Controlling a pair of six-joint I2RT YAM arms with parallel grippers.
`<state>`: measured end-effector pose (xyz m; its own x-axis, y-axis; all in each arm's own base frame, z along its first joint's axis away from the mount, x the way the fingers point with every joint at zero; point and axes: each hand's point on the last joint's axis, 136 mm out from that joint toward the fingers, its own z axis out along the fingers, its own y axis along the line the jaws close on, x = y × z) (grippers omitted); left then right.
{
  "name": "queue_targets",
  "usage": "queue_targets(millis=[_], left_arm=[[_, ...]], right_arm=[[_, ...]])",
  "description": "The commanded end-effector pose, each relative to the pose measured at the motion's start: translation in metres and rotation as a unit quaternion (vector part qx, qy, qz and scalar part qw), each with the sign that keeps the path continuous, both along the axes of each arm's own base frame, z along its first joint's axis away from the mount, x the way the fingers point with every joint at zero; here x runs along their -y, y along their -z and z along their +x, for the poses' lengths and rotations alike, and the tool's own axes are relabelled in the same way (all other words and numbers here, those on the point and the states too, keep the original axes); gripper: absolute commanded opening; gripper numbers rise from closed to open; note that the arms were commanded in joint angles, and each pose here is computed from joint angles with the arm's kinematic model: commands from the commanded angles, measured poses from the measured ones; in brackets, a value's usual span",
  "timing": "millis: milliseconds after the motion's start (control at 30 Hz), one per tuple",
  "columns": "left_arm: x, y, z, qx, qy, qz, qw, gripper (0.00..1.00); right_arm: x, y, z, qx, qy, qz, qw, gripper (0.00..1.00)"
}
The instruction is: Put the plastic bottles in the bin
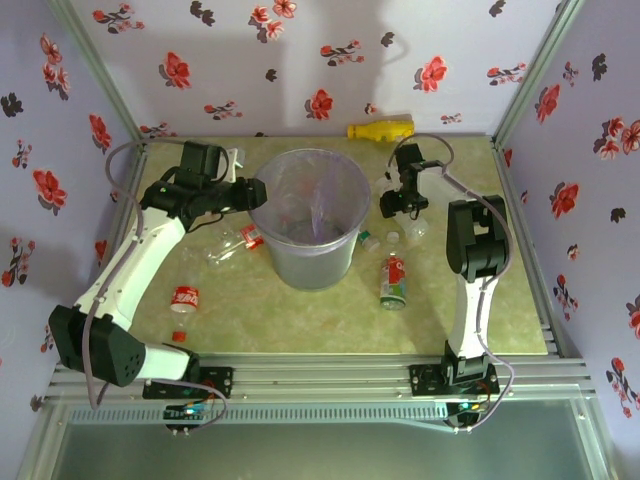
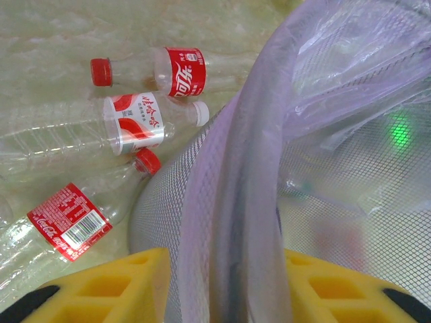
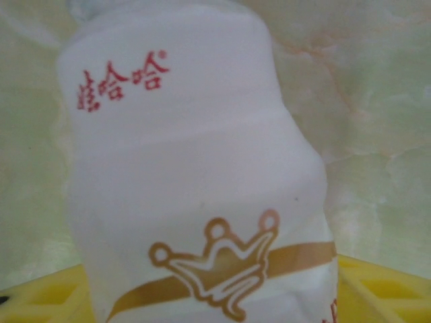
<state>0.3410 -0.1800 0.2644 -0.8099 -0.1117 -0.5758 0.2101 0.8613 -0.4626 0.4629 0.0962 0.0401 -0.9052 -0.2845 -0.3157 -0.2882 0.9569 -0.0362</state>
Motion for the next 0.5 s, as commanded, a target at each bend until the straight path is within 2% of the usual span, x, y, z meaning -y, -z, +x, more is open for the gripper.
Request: queue_targets(millis=[0,100,233,333,467], left_arm=[[0.001,0.000,0.000,0.004,0.007,0.012,1.000,0.42],[0.001,0.001,0.000,0.003,0.007,0.012,1.000,0.42],[0.001,0.002,0.000,0.004,0.008,0.013,1.000,0.42],[0.001,0.001,0.002,0.005,0.007,0.012,1.000,0.41],[0.002,0.002,0.002,0.005,0.008,0.012,1.000,0.41]], right_arm=[[0.009,-0.037,0.004,0.035,0.010,-0.015,0.999,0.64],[0.012,-0.067,0.004,0.062,0.018,-0.016,0.998,0.59],[0.014,-0.119,-0.002,0.109,0.028,-0.008,0.994,0.58],[0.009,-0.171,-0.013,0.161,0.037,0.016,0.986,0.58],[-0.010,-0.272,-0.040,0.282,0.031,0.080,0.956,0.58]])
